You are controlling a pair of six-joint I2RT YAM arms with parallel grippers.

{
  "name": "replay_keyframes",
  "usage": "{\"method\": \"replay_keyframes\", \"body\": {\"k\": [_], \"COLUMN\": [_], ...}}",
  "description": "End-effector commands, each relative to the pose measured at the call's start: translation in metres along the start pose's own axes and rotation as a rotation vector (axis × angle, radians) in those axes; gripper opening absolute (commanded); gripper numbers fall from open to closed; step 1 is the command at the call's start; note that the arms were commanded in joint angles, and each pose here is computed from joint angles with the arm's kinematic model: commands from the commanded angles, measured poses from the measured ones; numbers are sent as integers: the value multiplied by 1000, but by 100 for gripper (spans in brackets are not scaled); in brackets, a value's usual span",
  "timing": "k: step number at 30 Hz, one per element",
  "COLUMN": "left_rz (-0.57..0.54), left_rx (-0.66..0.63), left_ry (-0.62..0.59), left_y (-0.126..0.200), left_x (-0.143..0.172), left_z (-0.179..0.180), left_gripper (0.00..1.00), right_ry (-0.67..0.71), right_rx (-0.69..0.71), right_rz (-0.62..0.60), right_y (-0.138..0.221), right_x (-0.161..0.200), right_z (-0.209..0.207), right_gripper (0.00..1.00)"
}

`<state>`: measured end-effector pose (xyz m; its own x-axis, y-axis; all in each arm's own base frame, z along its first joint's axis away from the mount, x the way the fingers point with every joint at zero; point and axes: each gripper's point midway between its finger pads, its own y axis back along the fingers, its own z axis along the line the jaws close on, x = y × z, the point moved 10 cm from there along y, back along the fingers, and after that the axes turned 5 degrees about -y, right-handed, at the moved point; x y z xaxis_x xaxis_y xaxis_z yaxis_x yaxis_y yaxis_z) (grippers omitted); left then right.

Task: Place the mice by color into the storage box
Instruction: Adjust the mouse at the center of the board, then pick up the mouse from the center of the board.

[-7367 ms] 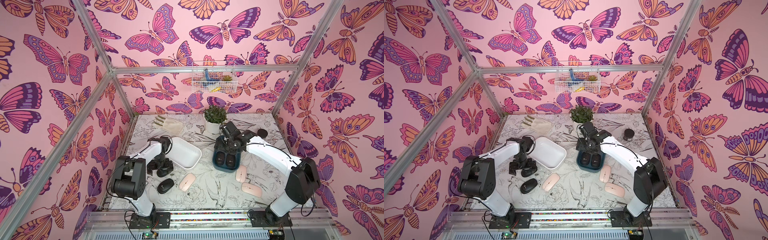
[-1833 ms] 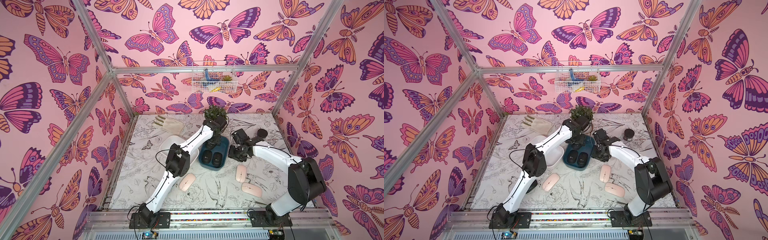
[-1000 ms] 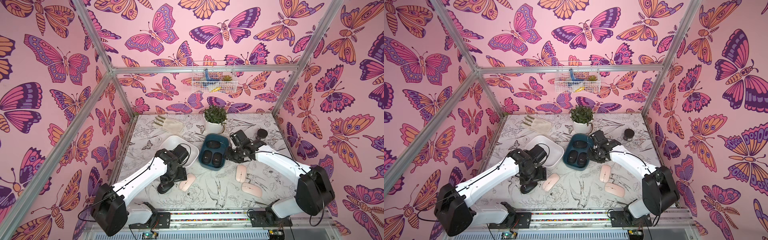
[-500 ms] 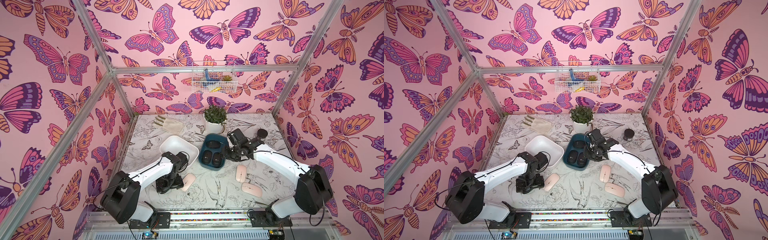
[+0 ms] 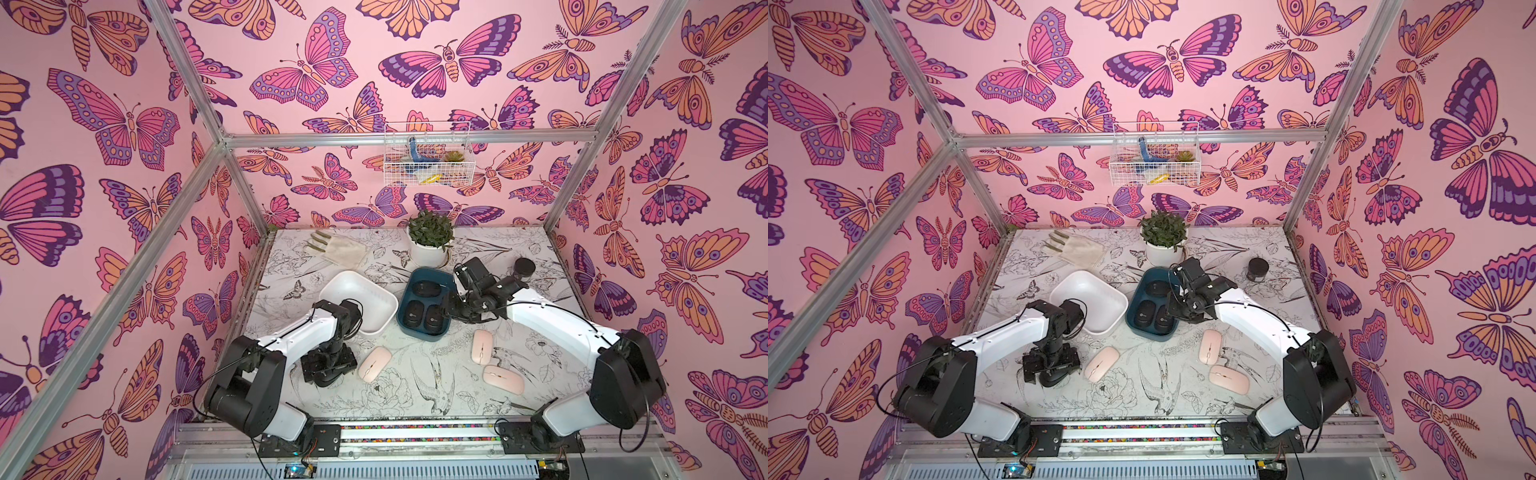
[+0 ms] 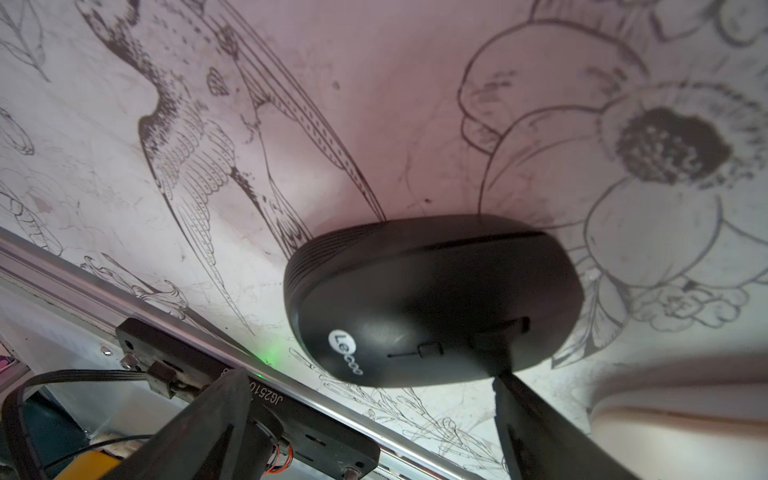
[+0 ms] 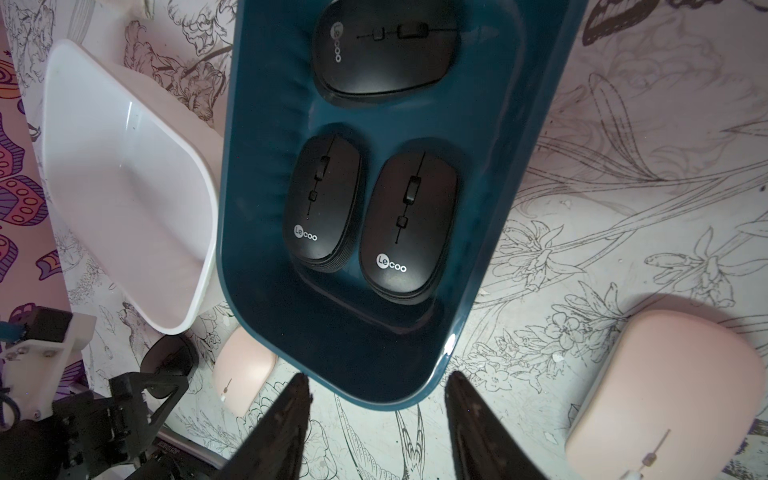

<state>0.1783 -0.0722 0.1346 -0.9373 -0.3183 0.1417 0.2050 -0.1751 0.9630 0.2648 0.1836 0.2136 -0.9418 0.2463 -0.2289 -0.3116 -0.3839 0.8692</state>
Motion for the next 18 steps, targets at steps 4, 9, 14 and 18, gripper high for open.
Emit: {"method": "replay_keyframes", "body": {"k": [4,9,14,18], "left_rz": [-27,-19,21,36], "left_rx": [19,78,138,219], "left_ry": [-8,-23,-28,9], "left_y": [-3,-7,-11,-10], "left_x": [-27,-38,-26,-4], "left_z": [5,2,3,11], "left_gripper": [96,93,90,92], "right_ry": [35,35,37,55], "right_rx": [20,43,33,28], "right_rz": [14,12,-7,-25], "right_y": [-1,4,14,22], "right_x": [2,0,-4,-9], "right_z": [7,12,20,26], "right_gripper": [57,57,57,58]}}
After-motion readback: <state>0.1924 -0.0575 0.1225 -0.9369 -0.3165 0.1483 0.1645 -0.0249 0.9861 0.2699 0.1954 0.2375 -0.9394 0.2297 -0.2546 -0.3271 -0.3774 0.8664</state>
